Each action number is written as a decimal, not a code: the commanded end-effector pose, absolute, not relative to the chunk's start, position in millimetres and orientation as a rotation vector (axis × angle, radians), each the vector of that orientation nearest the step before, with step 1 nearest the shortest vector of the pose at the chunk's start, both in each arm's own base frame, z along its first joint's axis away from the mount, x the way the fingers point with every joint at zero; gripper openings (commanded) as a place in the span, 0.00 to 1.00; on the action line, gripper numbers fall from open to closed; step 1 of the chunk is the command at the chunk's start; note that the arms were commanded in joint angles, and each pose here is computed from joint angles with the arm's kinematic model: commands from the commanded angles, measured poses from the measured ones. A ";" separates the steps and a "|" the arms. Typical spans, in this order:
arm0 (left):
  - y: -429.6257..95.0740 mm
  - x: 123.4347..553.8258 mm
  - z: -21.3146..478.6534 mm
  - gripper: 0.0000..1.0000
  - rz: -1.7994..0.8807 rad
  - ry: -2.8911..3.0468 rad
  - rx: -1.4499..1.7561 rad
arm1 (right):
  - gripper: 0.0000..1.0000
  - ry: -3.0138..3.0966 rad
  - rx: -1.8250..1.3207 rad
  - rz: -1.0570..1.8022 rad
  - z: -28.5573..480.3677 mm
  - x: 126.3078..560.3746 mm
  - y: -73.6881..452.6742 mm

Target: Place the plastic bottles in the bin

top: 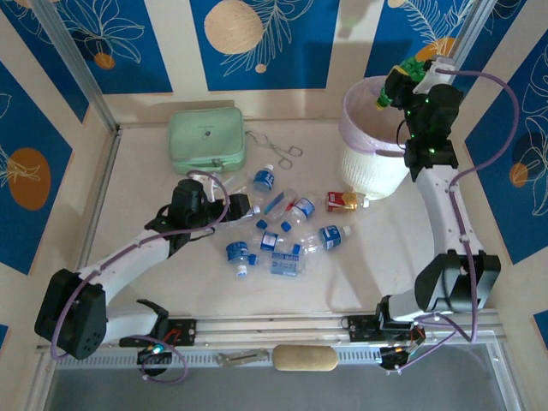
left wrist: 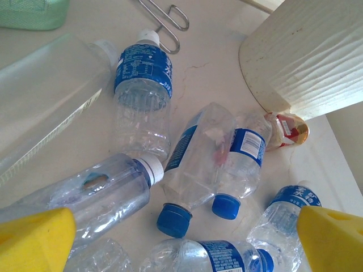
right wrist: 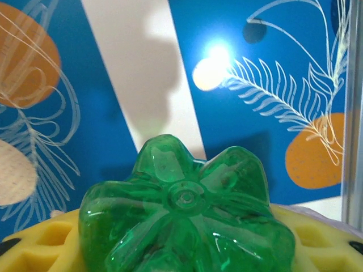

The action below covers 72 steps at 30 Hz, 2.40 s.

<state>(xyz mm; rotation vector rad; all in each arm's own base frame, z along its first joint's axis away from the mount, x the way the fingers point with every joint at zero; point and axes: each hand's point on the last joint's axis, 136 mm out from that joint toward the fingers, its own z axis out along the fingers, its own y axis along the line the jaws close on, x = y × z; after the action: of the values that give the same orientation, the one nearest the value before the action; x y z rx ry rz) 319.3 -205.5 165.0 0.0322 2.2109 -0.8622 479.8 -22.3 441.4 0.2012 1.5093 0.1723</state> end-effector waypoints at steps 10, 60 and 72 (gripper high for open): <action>-208.1 319.9 174.1 1.00 -0.898 2.184 0.037 | 0.50 1.747 0.250 0.212 370.8 521.3 -30.8; -193.7 236.9 84.9 0.99 -0.354 2.604 -0.015 | 0.99 1.958 -0.118 0.831 304.5 350.3 204.4; -206.9 223.8 48.3 0.93 -0.109 2.668 0.107 | 0.99 1.985 -0.045 0.894 285.8 353.1 208.5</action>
<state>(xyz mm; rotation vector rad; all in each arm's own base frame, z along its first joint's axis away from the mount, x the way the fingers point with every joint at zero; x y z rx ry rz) 220.2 -213.3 49.8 0.1293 2.6769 -0.1933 356.0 202.7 282.4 -0.0471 1.9975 0.8433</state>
